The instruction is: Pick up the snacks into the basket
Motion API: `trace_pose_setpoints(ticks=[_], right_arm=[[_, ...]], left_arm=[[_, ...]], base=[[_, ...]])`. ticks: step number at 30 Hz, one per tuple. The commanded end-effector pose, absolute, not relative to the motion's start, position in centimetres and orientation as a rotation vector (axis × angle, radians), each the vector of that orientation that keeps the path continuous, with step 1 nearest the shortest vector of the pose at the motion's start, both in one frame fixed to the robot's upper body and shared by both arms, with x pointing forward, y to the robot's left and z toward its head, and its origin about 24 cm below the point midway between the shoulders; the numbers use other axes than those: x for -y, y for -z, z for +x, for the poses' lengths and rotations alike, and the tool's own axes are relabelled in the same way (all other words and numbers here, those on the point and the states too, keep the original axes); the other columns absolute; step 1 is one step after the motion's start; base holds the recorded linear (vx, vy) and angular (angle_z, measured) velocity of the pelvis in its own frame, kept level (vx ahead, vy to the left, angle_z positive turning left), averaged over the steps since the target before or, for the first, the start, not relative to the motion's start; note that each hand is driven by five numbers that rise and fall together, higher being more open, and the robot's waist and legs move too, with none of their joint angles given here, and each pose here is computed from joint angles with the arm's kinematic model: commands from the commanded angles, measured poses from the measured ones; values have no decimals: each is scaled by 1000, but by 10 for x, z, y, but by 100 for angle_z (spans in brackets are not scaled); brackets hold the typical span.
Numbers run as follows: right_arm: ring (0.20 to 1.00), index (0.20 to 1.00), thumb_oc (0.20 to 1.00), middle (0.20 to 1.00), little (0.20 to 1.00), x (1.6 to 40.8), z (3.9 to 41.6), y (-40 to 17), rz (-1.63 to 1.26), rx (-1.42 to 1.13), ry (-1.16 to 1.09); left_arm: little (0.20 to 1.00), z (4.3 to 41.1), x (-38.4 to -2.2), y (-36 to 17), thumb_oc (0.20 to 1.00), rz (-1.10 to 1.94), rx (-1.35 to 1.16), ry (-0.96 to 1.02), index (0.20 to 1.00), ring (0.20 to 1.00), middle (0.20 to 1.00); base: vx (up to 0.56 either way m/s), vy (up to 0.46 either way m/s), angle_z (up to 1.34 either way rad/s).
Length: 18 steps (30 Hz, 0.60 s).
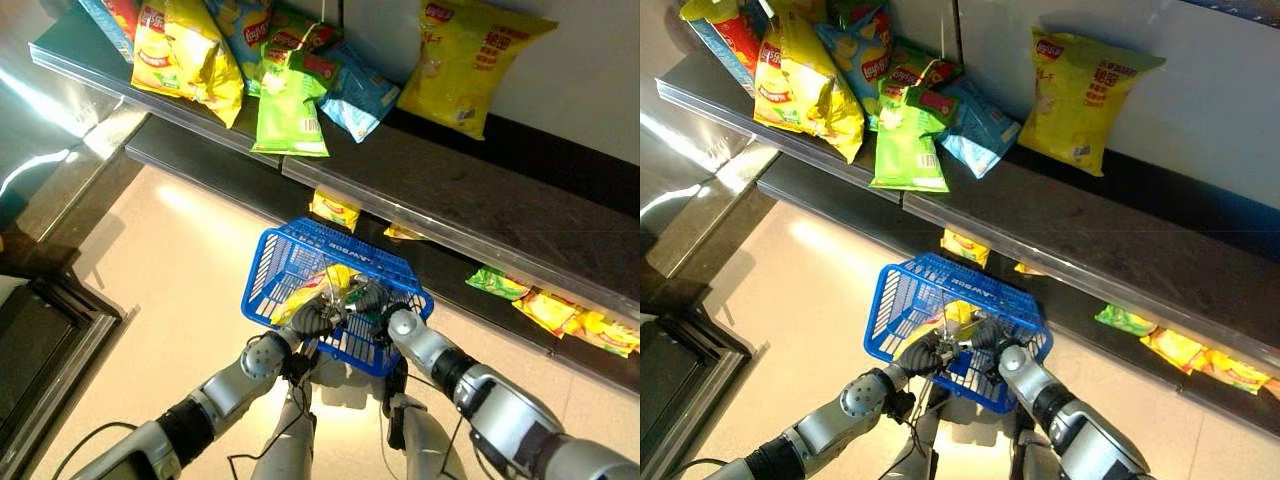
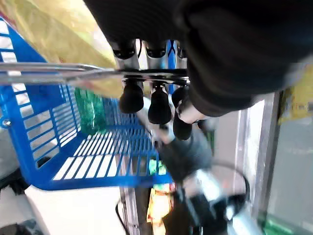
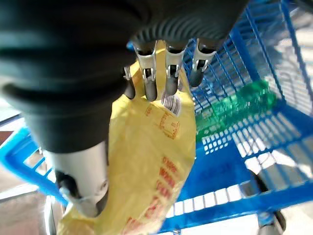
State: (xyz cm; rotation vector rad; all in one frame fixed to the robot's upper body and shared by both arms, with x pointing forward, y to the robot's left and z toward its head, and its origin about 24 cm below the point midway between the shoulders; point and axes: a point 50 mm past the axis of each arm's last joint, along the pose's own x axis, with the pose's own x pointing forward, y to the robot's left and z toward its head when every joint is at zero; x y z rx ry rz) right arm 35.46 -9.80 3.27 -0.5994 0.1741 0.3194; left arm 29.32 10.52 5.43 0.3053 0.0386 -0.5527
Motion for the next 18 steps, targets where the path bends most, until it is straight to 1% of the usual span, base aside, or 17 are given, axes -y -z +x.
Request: trace_pose_setpoints(ticks=[1,3,5,8,9,10,12,18], right_arm=[[1000,1000,1000,1000,1000,103,355,-67,-843,118,-261],[1000,1000,1000,1000,1000,119,345,-56,-935,107,-260],[1000,1000,1000,1000,1000,133,340,-56,-1096,141,-235],[1000,1000,1000,1000,1000,160,331,-58,-1410,190,-206],[1000,1000,1000,1000,1000,160,330,-57,-1413,188,-208],[1000,1000,1000,1000,1000,170,325,-54,-1491,182,-193],[1000,1000,1000,1000,1000,178,323,-53,-1554,178,-158],[1000,1000,1000,1000,1000,182,322,-56,-1618,190,-128]], left_arm=[[200,284,-101,-86,200,268,183,541,200,200,200],[200,284,-106,-80,200,254,156,510,200,200,200],[200,285,-114,-72,200,253,123,464,200,200,200],[200,282,-128,-66,200,232,91,398,200,200,200],[200,281,-128,-65,200,231,89,399,200,200,200],[200,279,-131,-62,200,218,72,392,200,200,200],[200,280,-132,-62,200,216,73,380,200,200,200],[200,276,-136,-58,200,191,57,364,200,200,200]], base=[[0,0,0],[0,0,0],[37,12,2],[45,16,1],[0,0,0],[0,0,0],[0,0,0],[1,3,-1]])
